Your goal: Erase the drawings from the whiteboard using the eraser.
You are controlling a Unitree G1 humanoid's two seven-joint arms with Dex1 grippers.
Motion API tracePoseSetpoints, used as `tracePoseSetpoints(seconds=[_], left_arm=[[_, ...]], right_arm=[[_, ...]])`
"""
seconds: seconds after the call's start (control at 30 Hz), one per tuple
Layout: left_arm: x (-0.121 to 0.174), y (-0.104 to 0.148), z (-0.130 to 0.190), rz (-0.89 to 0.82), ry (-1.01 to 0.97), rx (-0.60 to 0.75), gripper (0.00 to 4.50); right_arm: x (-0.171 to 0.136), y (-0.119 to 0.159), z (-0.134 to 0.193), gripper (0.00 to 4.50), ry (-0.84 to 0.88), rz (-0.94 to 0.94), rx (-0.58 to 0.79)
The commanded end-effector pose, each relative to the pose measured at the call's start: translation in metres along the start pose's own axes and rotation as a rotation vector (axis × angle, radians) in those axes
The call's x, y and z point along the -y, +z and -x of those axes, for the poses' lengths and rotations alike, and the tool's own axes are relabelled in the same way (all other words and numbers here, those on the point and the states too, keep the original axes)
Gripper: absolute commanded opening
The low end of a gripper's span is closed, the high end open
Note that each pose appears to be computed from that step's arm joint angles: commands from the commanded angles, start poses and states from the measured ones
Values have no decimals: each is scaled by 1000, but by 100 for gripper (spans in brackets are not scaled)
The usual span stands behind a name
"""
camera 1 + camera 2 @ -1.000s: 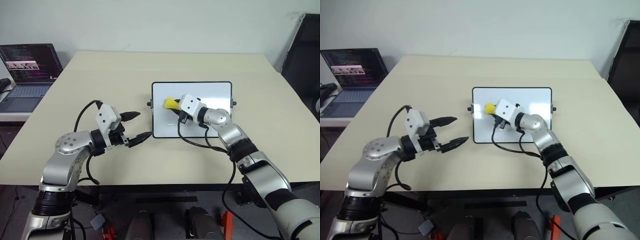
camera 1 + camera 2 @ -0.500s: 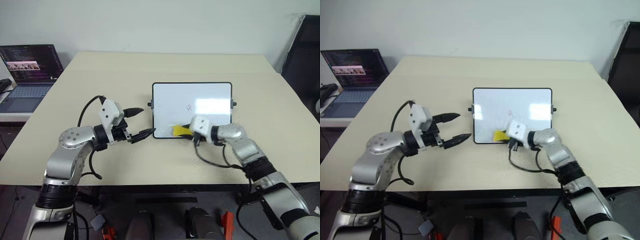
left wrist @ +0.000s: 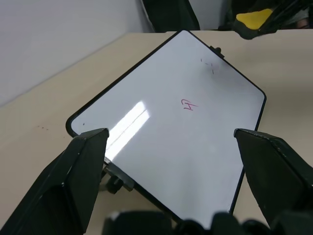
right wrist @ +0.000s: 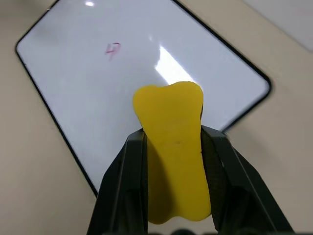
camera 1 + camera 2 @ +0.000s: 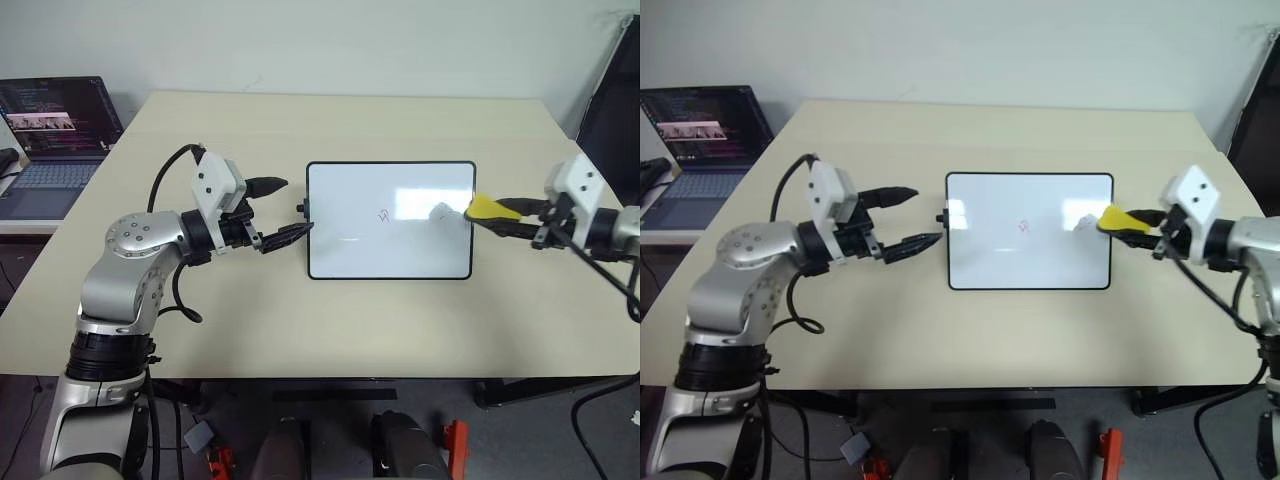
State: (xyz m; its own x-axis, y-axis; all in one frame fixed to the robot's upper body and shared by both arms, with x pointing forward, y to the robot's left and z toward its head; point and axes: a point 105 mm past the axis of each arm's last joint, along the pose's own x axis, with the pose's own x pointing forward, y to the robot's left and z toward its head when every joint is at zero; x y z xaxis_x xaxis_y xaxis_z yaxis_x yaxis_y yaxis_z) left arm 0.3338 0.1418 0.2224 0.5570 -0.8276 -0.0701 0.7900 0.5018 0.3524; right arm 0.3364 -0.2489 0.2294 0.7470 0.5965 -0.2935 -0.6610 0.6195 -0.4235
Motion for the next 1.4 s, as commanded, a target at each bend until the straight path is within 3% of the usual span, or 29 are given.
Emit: tracePoseSetpoints(seconds=[0.03, 0.67, 1.23, 1.4], left_arm=[[2, 11, -1, -40, -15, 15, 450], [10, 11, -15, -68, -78, -8, 450], [8, 6, -16, -67, -76, -13, 450], [6, 4, -16, -68, -69, -17, 450]], right_arm=[[12, 10, 14, 114, -49, 31, 34], [7, -8, 14, 114, -54, -59, 32], [1, -2, 6, 114, -37, -55, 60], [5, 12, 1, 114, -59, -36, 112]])
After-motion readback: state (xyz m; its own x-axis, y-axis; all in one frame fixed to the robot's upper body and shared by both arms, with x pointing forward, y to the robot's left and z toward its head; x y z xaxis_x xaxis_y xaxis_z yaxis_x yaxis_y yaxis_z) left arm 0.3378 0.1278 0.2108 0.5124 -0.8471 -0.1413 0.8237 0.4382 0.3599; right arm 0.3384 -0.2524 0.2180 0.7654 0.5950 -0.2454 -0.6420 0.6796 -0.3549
